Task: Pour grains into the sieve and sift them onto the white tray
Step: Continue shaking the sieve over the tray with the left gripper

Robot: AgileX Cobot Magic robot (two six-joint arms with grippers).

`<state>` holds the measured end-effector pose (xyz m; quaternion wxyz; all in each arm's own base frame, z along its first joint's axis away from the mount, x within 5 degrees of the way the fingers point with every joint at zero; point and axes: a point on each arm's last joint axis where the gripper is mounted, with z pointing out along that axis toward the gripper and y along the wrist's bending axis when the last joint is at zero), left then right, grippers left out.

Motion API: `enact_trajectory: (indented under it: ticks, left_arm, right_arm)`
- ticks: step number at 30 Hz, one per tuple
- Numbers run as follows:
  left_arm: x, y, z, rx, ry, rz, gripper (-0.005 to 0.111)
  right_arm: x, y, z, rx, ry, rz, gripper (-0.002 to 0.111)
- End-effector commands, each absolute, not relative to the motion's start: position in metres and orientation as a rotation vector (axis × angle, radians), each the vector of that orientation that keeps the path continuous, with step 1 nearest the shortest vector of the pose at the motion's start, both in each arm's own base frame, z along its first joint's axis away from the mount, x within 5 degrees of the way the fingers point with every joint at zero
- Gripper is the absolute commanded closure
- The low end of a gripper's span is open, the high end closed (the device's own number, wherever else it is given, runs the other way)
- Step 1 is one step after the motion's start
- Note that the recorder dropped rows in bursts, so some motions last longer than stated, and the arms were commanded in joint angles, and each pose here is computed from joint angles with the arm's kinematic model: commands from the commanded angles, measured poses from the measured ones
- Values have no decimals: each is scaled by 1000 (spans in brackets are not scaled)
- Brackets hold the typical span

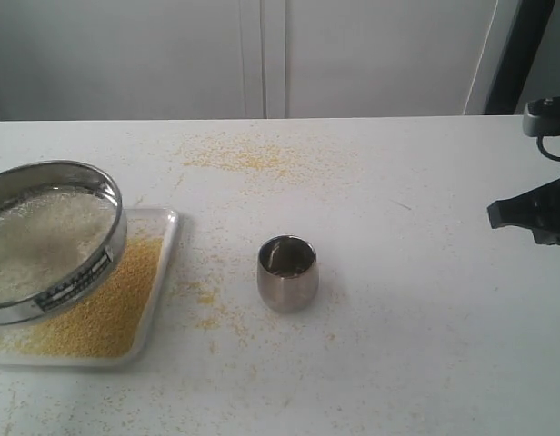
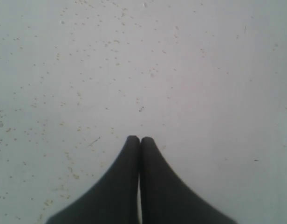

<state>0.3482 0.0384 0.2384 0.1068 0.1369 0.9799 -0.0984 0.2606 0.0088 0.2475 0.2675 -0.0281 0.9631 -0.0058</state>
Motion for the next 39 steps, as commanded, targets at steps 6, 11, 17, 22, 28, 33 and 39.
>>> enact_trajectory:
  ticks: [6, 11, 17, 22, 28, 33, 39]
  left_arm:
    - [347, 31, 241, -19, 2951, -158, 107]
    - [345, 1, 245, 651, 2800, -449, 107]
    - [346, 19, 239, 218, 2951, -174, 107]
    - [343, 9, 242, 563, 2903, -290, 107]
    - [343, 5, 241, 408, 2933, -402, 107]
    - [346, 15, 242, 60, 2958, -360, 107]
    - [338, 0, 237, 486, 2919, -708, 107]
  right_arm:
    - [261, 6, 250, -65, 2582, -23, 108]
    - [261, 6, 250, -65, 2581, -23, 108]
    - [261, 6, 250, -63, 2581, -21, 108]
    - [261, 6, 250, -63, 2581, -21, 108]
    - [261, 6, 250, -63, 2581, -21, 108]
    - [261, 6, 250, -63, 2583, -21, 108]
    - [261, 6, 250, -63, 2583, -21, 108]
